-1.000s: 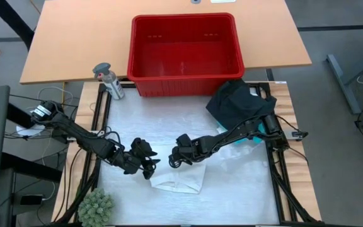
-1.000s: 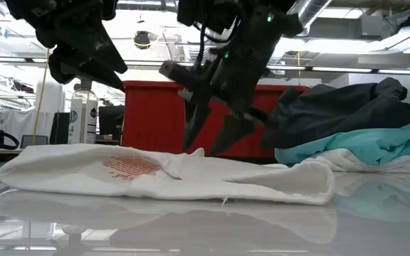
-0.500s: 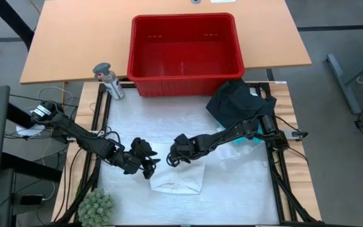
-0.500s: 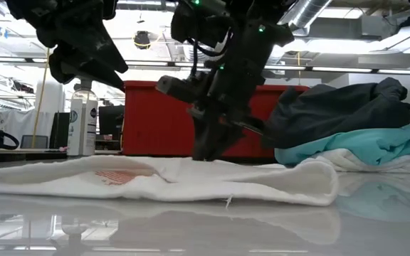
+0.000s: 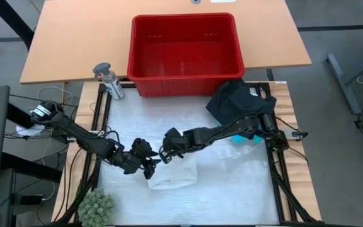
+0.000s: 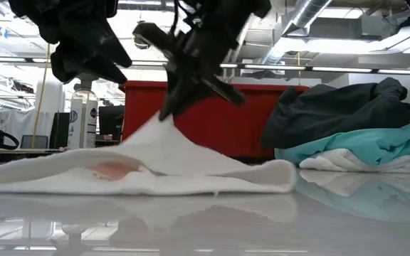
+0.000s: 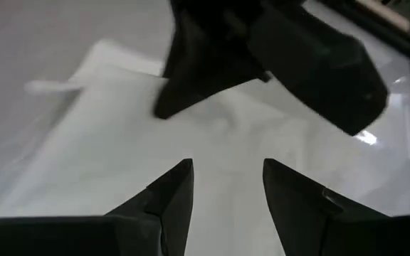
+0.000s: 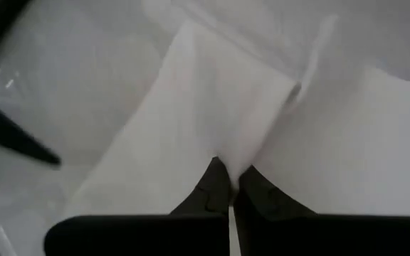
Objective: Fold Laundry from Bin
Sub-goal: Fold the white underwear
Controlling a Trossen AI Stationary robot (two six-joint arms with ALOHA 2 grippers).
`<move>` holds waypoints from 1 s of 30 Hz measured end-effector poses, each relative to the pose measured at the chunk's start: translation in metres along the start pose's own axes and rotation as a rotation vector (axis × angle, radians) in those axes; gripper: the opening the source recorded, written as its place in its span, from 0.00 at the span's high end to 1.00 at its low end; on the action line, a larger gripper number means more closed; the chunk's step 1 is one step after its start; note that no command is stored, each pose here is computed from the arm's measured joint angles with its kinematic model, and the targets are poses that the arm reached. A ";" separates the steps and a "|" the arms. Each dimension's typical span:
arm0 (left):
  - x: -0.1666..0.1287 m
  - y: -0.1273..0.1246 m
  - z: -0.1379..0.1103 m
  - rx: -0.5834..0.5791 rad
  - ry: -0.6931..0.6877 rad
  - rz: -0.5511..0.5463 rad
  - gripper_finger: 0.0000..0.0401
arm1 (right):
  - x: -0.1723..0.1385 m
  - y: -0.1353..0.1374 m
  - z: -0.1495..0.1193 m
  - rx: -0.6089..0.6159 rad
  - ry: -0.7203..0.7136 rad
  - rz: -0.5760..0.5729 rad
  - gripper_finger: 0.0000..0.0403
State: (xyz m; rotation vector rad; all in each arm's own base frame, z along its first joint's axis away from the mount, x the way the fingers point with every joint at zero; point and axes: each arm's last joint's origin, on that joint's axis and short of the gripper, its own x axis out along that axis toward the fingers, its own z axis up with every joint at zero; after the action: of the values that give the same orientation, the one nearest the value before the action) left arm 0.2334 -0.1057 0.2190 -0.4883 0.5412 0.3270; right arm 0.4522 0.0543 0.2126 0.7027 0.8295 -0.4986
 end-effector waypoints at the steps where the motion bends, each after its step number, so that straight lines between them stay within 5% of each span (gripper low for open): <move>1: -0.002 0.000 0.001 -0.007 -0.006 -0.007 0.61 | -0.003 0.002 0.005 0.001 -0.008 0.005 0.94; 10: -0.023 0.001 0.016 -0.026 -0.082 -0.051 0.61 | -0.029 0.017 0.043 -0.023 -0.101 0.086 0.94; 19: -0.033 0.011 0.006 0.022 -0.079 0.088 0.64 | -0.040 0.018 0.064 -0.016 -0.154 0.112 0.94; 21: -0.033 0.010 0.005 0.154 -0.034 0.058 0.65 | -0.040 0.017 0.066 -0.016 -0.155 0.113 0.94; 24: -0.032 0.009 0.002 0.500 0.043 -0.003 0.66 | -0.039 0.016 0.067 -0.015 -0.129 0.137 0.94; 30: -0.021 0.014 -0.006 0.973 0.057 0.164 0.66 | -0.039 0.016 0.070 -0.015 -0.115 0.167 0.94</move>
State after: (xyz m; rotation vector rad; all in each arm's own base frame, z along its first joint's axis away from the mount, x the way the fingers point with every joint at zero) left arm 0.2079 -0.1002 0.2215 0.4905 0.7246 0.1721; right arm 0.4736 0.0190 0.2829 0.7165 0.6600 -0.3785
